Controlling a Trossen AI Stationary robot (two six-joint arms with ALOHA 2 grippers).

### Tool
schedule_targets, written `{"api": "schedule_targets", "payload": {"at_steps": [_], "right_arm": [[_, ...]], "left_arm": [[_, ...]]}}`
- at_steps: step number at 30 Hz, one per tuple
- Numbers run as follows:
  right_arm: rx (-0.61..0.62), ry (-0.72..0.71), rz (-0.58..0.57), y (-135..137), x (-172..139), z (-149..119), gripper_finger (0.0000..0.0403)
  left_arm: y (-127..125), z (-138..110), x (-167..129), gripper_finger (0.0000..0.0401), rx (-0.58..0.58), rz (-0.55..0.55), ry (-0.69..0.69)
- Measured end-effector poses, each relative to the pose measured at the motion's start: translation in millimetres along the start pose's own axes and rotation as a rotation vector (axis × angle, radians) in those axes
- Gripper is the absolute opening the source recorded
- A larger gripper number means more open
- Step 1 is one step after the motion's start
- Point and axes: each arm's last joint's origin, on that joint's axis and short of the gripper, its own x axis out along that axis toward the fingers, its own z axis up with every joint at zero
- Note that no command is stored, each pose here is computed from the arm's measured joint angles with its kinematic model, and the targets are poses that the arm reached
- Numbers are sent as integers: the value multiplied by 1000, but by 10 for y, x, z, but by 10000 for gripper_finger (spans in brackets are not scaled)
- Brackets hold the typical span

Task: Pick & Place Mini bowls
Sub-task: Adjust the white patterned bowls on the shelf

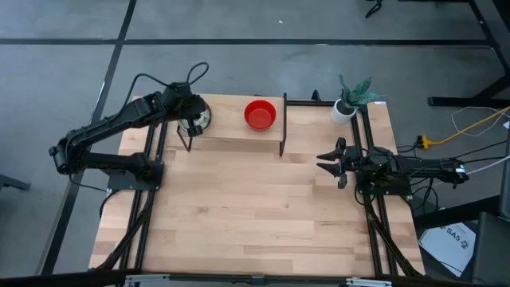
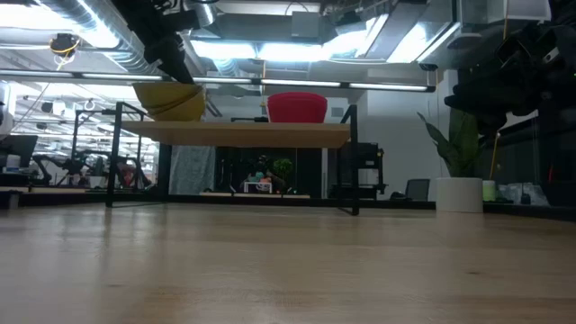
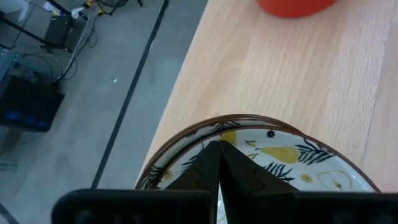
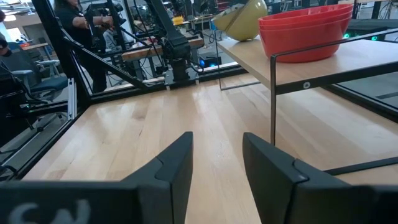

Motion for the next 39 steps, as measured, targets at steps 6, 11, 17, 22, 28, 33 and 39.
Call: {"api": "schedule_targets", "payload": {"at_steps": [6, 11, 17, 22, 28, 33, 39], "right_arm": [[0, 0, 0, 0, 0, 0, 140], [0, 0, 0, 0, 0, 0, 140], [0, 0, 0, 0, 0, 0, 140], [0, 0, 0, 0, 0, 1, 140], [0, 0, 0, 0, 0, 0, 140], [0, 0, 0, 0, 0, 0, 140], [0, 0, 0, 0, 0, 0, 140]], "left_arm": [[28, -15, 6, 2, -12, -1, 2], [40, -21, 10, 2, -20, -26, -10], [42, 12, 71, 2, -21, -33, -23], [42, 17, 84, 2, -21, -32, -22], [38, 7, 76, 3, -20, -35, -15], [33, -2, 75, 2, -18, -40, -6], [32, -6, 73, 2, -18, -41, -3]]}}
